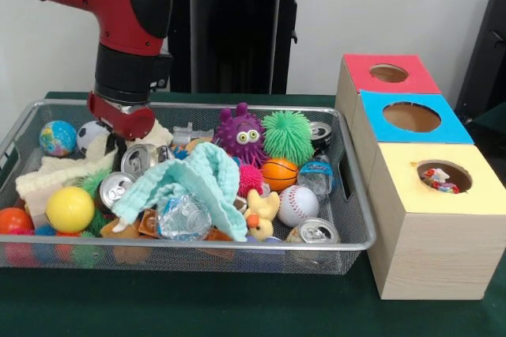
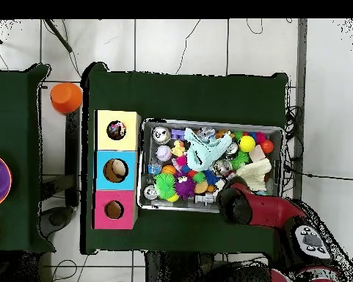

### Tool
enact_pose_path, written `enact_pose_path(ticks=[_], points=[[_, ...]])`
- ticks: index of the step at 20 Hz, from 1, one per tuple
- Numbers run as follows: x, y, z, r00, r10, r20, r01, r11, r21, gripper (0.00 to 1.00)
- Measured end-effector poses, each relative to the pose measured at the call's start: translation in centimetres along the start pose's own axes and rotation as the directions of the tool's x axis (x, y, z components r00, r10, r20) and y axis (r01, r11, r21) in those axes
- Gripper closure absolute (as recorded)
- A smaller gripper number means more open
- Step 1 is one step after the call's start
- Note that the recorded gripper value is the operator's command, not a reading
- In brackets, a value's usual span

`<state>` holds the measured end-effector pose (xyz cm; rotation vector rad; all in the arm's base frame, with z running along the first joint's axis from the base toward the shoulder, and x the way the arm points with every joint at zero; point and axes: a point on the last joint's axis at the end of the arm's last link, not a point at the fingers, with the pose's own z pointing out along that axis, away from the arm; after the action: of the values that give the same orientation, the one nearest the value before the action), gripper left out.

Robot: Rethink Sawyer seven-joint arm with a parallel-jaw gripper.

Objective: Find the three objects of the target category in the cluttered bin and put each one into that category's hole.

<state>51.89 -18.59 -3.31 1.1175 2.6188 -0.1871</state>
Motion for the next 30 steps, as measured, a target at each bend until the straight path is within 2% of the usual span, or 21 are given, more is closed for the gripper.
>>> enact_pose_path(ticks=[5,7,8,9,11,12,15,16,19,20,23,27,29,30], points=[[-0.4,-0.3,-0.5,0.9999,-0.014,0.002,0.014,0.9994,-0.03,0.0],[-1.3,-0.9,-1.3,0.9999,-0.009,0.008,0.009,0.9977,-0.067,0.0],[-2.0,-1.4,-1.8,0.9999,0.005,0.01,-0.004,0.9961,-0.088,0.0],[-3.7,-2.6,-3.0,0.9986,0.053,0.007,-0.052,0.991,-0.123,0.0],[-4.7,-3.4,-3.7,0.9969,0.078,0.003,-0.077,0.9878,-0.135,0.0],[-6.5,-5.1,-5.1,0.9929,0.118,-0.012,-0.119,0.9825,-0.144,0.0],[-8.7,-7.6,-7.0,0.9901,0.137,-0.034,-0.14,0.9818,-0.128,0.0],[-9.6,-8.6,-8.0,0.9907,0.129,-0.044,-0.133,0.9845,-0.114,0.0],[-10.4,-9.5,-9.1,0.9924,0.109,-0.058,-0.114,0.989,-0.094,0.0],[-10.9,-9.9,-10.1,0.9943,0.082,-0.068,-0.088,0.9928,-0.082,0.0],[-11.7,-9.8,-11.3,0.9966,0.041,-0.072,-0.046,0.9963,-0.073,0.0],[-11.8,-7.1,-12.4,0.998,-0.045,-0.044,0.042,0.9961,-0.078,0.0],[-11.4,-5.7,-12.5,0.9956,-0.087,-0.036,0.083,0.9933,-0.079,0.0],[-10.7,-4.3,-12.5,0.9913,-0.128,-0.028,0.125,0.9886,-0.084,0.0]])
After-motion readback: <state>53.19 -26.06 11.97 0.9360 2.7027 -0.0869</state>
